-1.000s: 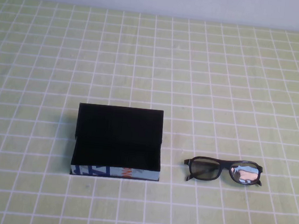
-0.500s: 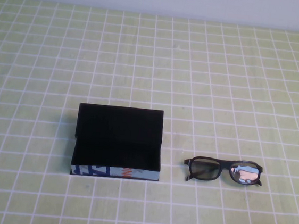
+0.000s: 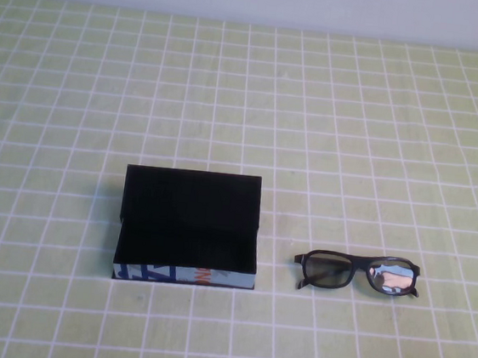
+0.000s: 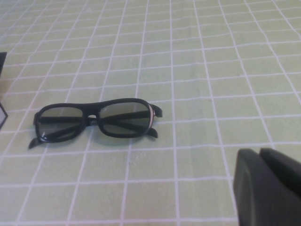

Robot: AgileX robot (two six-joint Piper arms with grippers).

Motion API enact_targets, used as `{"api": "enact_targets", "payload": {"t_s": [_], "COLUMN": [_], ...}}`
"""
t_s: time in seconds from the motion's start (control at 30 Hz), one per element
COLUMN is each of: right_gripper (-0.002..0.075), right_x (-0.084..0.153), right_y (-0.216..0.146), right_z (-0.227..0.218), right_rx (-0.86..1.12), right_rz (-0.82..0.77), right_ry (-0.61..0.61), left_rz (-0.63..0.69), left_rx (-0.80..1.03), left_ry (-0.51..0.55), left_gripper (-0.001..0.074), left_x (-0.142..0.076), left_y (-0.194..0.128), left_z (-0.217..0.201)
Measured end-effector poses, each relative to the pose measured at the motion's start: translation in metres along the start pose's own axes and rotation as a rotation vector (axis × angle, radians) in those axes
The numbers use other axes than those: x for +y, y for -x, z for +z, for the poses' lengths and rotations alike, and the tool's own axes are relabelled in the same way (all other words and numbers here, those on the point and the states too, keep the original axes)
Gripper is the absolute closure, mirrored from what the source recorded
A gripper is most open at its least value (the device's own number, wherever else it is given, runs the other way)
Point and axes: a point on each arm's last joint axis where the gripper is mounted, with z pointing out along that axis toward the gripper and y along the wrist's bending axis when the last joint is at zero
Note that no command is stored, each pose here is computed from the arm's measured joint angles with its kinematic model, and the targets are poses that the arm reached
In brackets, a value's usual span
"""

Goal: Return glasses to glasses case

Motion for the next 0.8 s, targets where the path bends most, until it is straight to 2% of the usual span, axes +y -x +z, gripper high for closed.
{"api": "enact_targets", "payload": {"t_s": [0.17, 0.33, 0.43, 0.63, 0.8], "right_gripper": [0.0737, 0.0737, 0.0737, 0.0737, 0.0737], "right_x": [0.005, 0.011, 0.009, 0.003, 0.014], "right_y": [0.001, 0.010, 0.018, 0.027, 0.026], "right_z": [0.000, -0.001, -0.002, -0.004, -0.006], "right_rx": [-0.004, -0.078, -0.164, -0.266, -0.161], "right_rz": [0.138, 0.470, 0.637, 0.782, 0.807], "right_ry": [0.050, 0.147, 0.164, 0.151, 0.236], "left_rz": [0.000, 0.000, 0.000, 0.000, 0.000], "left_rx": [0.000, 0.000, 0.000, 0.000, 0.000], "left_ry": [0.000, 0.000, 0.000, 0.000, 0.000], "left_gripper": [0.0737, 0.0737, 0.0737, 0.0737, 0.0737], "left_x": [0.000, 0.000, 0.000, 0.000, 0.000], "left_y": [0.000, 0.000, 0.000, 0.000, 0.000], "left_z": [0.000, 0.000, 0.000, 0.000, 0.000]}}
